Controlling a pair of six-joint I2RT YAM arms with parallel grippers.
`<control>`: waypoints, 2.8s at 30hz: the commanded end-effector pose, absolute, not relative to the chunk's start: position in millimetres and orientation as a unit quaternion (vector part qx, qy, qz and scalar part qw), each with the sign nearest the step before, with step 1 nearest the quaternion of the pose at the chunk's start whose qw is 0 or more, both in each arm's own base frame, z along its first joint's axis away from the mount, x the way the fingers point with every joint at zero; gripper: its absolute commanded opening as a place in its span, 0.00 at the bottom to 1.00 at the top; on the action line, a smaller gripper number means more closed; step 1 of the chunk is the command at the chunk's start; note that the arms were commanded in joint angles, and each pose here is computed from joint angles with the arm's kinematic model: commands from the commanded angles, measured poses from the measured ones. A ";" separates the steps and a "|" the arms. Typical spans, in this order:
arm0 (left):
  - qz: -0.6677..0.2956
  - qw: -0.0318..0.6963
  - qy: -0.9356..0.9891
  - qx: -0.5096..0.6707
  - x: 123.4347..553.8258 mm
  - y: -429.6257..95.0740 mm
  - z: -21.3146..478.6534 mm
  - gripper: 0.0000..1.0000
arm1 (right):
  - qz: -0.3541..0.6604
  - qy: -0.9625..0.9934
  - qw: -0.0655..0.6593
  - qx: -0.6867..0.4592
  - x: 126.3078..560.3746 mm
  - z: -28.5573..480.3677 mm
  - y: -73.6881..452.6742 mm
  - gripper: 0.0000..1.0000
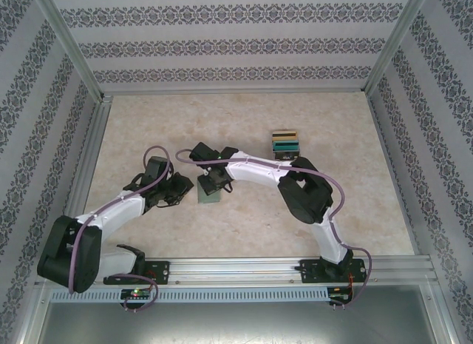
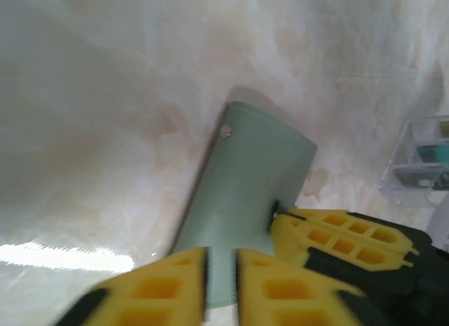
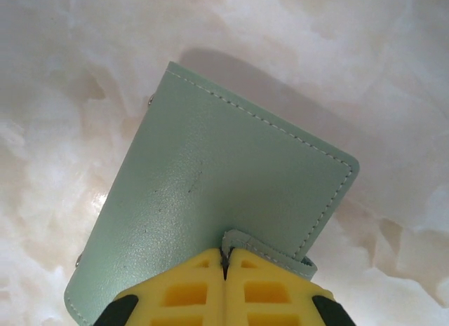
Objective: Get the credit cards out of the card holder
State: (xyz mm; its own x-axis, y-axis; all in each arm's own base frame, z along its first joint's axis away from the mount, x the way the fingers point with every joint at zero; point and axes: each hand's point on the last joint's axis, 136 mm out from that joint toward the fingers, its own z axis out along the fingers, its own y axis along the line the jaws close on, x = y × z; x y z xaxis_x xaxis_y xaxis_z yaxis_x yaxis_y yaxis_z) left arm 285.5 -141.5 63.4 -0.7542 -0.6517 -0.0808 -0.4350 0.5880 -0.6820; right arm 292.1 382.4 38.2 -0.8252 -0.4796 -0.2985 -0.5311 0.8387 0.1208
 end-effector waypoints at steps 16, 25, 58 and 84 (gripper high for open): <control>-0.269 0.067 0.891 -0.360 272.2 -155.6 -9.8 0.00 | 0.194 0.951 0.108 -0.216 283.9 52.4 383.4 0.00; -0.165 -0.006 0.904 -0.394 231.6 -130.9 -62.9 0.00 | 0.193 0.961 0.110 -0.162 286.4 44.3 340.5 0.00; -0.241 0.195 0.901 -0.304 276.4 -106.0 101.3 0.82 | 0.341 0.917 0.148 -0.146 278.6 152.4 359.8 0.00; -0.242 0.151 0.934 -0.216 268.5 -132.1 86.5 0.77 | 0.161 0.960 0.206 -0.099 266.6 113.4 247.8 0.46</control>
State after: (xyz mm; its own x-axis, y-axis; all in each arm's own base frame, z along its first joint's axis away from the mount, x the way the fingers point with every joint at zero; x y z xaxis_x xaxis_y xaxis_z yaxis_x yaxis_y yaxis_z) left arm 268.5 -129.1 84.2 -0.8270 -0.5406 -0.1546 -0.3778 0.7379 -0.5592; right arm 258.6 246.0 88.9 -0.9301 -0.1196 -0.3473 -0.2359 0.9193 0.3149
